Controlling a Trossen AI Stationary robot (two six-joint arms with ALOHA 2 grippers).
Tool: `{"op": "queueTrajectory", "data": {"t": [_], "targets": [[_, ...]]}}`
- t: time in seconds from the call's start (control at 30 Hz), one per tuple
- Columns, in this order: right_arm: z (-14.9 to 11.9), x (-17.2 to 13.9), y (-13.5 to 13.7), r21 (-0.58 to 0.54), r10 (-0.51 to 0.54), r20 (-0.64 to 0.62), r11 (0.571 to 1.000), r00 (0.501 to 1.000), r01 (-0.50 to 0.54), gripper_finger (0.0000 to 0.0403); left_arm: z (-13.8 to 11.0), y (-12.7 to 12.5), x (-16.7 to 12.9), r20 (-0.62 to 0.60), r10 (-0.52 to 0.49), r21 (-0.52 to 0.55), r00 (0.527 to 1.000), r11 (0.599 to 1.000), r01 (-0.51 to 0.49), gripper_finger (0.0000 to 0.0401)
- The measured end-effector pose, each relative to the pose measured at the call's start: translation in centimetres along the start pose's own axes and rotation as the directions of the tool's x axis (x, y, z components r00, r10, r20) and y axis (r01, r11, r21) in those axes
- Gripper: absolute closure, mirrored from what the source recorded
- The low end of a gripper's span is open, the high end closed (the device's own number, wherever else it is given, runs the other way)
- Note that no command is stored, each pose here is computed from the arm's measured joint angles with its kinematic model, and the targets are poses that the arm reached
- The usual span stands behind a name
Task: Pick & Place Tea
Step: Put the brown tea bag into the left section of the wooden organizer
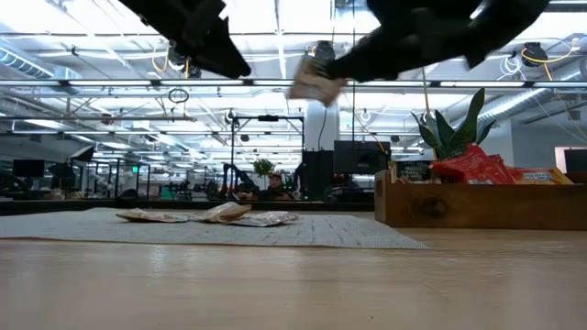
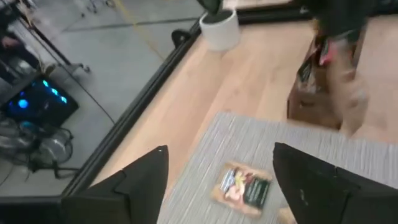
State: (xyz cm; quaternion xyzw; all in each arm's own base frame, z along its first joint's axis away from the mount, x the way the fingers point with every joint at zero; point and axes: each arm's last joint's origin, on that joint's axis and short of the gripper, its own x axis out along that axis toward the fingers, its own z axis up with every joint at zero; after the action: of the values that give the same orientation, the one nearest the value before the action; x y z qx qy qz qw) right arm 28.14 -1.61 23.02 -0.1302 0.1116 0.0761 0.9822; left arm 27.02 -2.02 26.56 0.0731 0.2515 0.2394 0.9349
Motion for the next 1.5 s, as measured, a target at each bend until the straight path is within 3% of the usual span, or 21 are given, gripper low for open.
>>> {"op": "queueTrajectory", "data": {"t": [0.17,0.3,0.5,0.63,0.77,1.1,1.23,1.5], "targets": [[0.6,-2.5,4.8,-0.187,-0.080,-0.263,0.982,0.961,0.031,0.0403,-1.5,0.8,0.7,-0.056,0.036,-0.023,0.998,0.999,-0.037,0.0112],[0.6,-3.6,7.5,-0.232,-0.157,-0.357,0.970,0.921,0.076,0.0403,-2.7,1.6,1.5,-0.076,0.071,-0.081,0.995,0.994,-0.077,0.0123],[-0.6,-3.6,8.6,-0.290,-0.308,-0.461,0.939,0.832,0.186,0.0403,-3.1,2.0,2.0,-0.057,0.091,-0.122,0.994,0.988,-0.098,0.0135],[-1.7,-3.6,8.8,-0.301,-0.339,-0.529,0.932,0.778,0.201,0.0403,-2.9,2.0,2.0,-0.043,0.090,-0.125,0.995,0.988,-0.095,0.0139],[-2.0,-3.7,8.9,-0.281,-0.340,-0.554,0.936,0.760,0.213,0.0403,-2.9,1.9,2.0,-0.045,0.086,-0.123,0.995,0.988,-0.091,0.0135],[-1.8,-4.5,9.9,-0.280,-0.325,-0.558,0.940,0.764,0.196,0.0403,-3.0,1.8,2.0,-0.050,0.045,-0.124,0.998,0.991,-0.051,0.0142],[-1.1,-5.2,10.3,-0.320,-0.368,-0.515,0.920,0.774,0.225,0.0403,-3.0,1.8,2.0,-0.050,0.045,-0.124,0.998,0.991,-0.051,0.0137],[-0.9,-5.5,10.2,-0.267,-0.311,-0.518,0.944,0.797,0.195,0.0403,-2.9,1.8,2.0,-0.047,0.045,-0.127,0.998,0.991,-0.050,0.0146]]}}
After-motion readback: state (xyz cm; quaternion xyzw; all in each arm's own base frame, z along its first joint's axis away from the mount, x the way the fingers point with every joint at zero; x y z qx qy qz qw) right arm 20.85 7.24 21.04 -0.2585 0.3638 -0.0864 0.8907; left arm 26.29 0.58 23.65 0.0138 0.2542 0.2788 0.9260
